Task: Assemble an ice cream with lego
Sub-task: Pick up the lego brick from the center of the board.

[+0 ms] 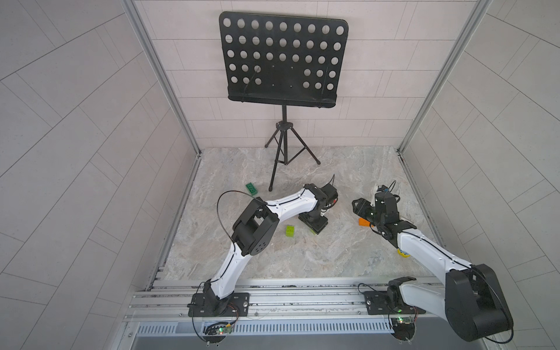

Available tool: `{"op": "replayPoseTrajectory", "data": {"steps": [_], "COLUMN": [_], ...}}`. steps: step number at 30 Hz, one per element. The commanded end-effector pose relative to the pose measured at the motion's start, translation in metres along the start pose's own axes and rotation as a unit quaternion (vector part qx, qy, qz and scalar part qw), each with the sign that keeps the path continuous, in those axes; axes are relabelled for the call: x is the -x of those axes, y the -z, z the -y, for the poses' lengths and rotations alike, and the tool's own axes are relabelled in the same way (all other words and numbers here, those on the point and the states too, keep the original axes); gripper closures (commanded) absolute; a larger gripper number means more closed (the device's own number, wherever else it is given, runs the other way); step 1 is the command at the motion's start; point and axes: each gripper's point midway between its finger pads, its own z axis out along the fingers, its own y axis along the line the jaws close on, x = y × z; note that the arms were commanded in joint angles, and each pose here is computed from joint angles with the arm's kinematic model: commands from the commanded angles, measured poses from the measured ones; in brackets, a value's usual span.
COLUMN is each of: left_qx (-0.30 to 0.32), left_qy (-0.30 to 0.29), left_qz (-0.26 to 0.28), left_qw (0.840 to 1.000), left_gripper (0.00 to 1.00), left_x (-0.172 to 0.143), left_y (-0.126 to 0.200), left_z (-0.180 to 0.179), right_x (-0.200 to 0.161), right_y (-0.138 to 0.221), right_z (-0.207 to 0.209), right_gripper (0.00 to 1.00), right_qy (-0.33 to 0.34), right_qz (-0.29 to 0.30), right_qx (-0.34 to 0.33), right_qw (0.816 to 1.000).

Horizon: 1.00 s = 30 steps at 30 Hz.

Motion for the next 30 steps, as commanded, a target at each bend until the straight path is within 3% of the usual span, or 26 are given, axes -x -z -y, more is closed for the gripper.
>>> {"op": "replayPoseTrajectory", "data": {"steps": [1, 19, 30], "left_qx": [-0.013, -0.027, -0.028], "left_qy": [-0.001, 0.008, 0.021], "left_qz": [0.0, -0.005, 0.003], "left_qw": [1.0, 1.0, 0.999], "left_gripper": [0.39, 0.54, 0.74], "left_x": [0.004, 0.004, 0.007], "left_y": [-0.003, -0.009, -0.002], "left_z": [0.003, 0.006, 0.006], "right_x": [0.005, 0.005, 0.005], "right_y": [0.0, -0.002, -0.001], "right_z": [-0.006, -0.008, -0.008], "right_gripper": [0.4, 0.42, 0.45], "right_qy": [0.007, 0.012, 0.014], "right_qz": [0.004, 0.003, 0.002], "right_qx": [0.005, 0.003, 0.003], "right_qw": [1.0, 1.0, 1.0]}}
